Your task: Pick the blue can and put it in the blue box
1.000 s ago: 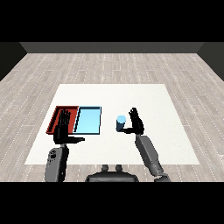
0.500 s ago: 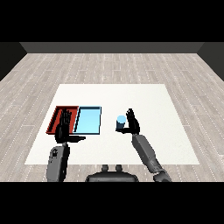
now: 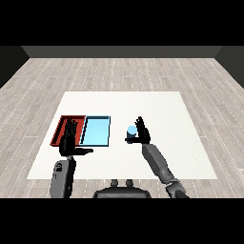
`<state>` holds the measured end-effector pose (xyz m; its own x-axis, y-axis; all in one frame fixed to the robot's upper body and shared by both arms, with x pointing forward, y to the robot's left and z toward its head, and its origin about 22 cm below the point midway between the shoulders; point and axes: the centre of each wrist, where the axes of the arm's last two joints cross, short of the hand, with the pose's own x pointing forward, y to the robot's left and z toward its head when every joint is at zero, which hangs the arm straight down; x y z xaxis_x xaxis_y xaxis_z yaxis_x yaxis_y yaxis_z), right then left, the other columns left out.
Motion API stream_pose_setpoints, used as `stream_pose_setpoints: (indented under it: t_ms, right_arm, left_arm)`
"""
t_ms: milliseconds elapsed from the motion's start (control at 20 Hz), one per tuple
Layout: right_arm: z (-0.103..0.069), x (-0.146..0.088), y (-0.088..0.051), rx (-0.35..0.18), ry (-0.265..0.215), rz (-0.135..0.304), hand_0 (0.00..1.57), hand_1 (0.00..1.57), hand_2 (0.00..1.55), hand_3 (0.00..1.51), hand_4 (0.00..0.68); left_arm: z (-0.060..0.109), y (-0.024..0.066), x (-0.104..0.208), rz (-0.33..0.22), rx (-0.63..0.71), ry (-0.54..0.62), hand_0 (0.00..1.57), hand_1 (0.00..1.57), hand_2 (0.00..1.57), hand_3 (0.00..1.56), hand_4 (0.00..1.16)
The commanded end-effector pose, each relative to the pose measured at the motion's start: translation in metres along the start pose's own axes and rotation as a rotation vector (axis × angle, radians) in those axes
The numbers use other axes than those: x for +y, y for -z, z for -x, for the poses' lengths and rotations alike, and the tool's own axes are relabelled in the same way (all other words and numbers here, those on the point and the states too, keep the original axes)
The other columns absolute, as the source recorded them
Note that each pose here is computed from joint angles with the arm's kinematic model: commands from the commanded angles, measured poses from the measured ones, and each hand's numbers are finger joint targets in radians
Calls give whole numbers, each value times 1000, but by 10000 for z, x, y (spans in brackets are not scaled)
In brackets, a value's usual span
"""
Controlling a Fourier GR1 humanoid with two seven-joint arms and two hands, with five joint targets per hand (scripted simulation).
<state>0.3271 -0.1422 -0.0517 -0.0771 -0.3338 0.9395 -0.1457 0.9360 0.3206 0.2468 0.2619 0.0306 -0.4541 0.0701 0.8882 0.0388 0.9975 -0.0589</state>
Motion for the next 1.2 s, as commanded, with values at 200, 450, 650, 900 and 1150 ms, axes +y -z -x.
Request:
stream_pose_setpoints:
  t_ms: [200,450,650,900,1150]
  right_arm:
    - [34,-26,101,32,-5,-22,0,0,0,0,0]
    - [174,210,146,57,2,-23,0,0,0,0,0]
    - [209,174,112,61,-74,87,0,0,0,0,0]
    - [120,211,270,44,-223,207,1500,1500,1472,1428,647]
    - [155,223,279,106,-285,200,1509,1509,1479,1428,620]
  left_arm:
    - [-63,-45,35,1,-18,-25,0,0,0,0,0]
    - [-45,-12,-66,-3,-19,-3,0,0,0,0,0]
    - [17,-12,146,-12,-5,-3,0,0,0,0,0]
    - [116,38,-10,-1,0,-13,0,0,0,0,0]
    - [72,47,17,5,8,-12,0,0,0,0,0]
